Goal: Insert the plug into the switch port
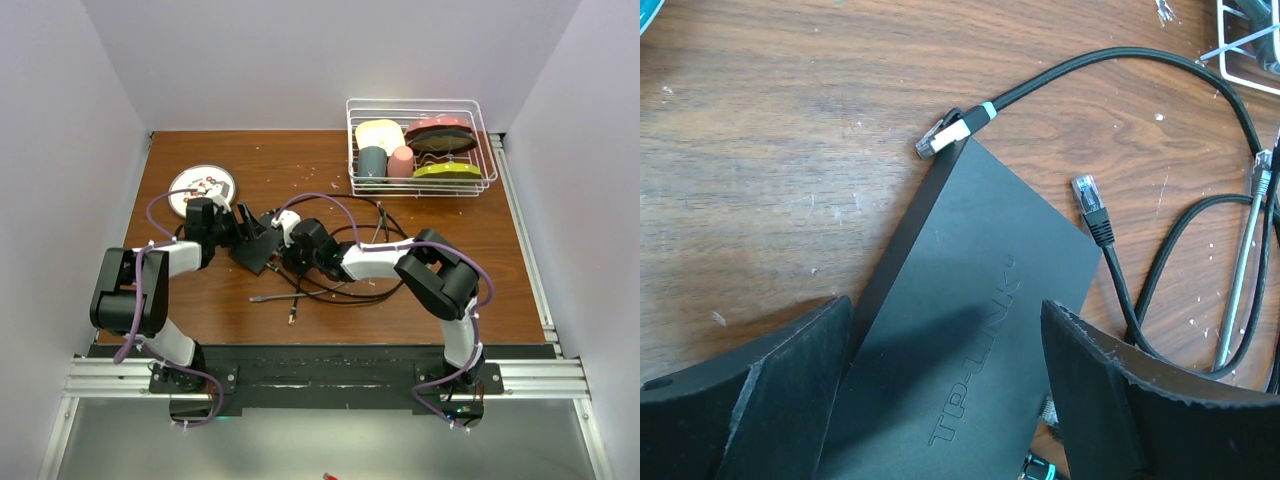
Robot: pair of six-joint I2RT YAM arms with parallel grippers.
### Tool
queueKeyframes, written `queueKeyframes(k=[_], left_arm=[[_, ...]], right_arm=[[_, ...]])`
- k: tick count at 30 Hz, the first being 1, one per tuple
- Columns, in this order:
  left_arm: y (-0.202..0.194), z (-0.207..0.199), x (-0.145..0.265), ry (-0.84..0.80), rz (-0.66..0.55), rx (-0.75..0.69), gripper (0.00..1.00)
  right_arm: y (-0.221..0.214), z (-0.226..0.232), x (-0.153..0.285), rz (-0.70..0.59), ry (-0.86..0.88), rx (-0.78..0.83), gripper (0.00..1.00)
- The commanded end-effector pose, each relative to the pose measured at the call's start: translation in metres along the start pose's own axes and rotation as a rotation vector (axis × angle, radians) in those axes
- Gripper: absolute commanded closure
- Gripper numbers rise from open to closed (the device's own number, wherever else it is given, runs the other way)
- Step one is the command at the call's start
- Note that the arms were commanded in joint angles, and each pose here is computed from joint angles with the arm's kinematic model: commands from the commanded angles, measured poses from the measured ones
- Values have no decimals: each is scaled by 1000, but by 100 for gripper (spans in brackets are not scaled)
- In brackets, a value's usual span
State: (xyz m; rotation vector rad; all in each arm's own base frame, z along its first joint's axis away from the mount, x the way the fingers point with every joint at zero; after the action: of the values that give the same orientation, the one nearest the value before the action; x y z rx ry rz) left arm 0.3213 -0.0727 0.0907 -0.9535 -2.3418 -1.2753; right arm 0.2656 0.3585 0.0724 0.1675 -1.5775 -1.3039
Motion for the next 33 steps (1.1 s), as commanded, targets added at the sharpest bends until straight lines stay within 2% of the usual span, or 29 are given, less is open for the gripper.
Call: queueKeyframes(k=[1,11,16,33], left_arm=[[1,2,-2,-28,-16,-20,21],[-2,4,-6,-39,4,-23,30],[-2,3,-6,-41,6,-24,31],[-5,5,-10,-47,22,-21,34]], right_arm=[[-21,-8,14,117,-84,-20,100],[-30,-7,11,229,-76,-5,100],[-32,-8,9,289,-79,11,100],[-28,-2,8,355,-15,43,100]])
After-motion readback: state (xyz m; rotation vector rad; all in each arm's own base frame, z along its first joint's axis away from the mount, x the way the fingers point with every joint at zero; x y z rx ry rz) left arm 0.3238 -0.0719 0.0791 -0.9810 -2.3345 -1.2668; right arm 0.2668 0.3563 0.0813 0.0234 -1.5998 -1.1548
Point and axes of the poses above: each gripper's point midway between its finger pads, its own x axis back along the fingers, its own z axis along the line the jaws close on, y = z × x, the point moved 8 cm from there along x, back along the fingers, and after that the axes turned 2 degrees about x, right-handed, at the moved point
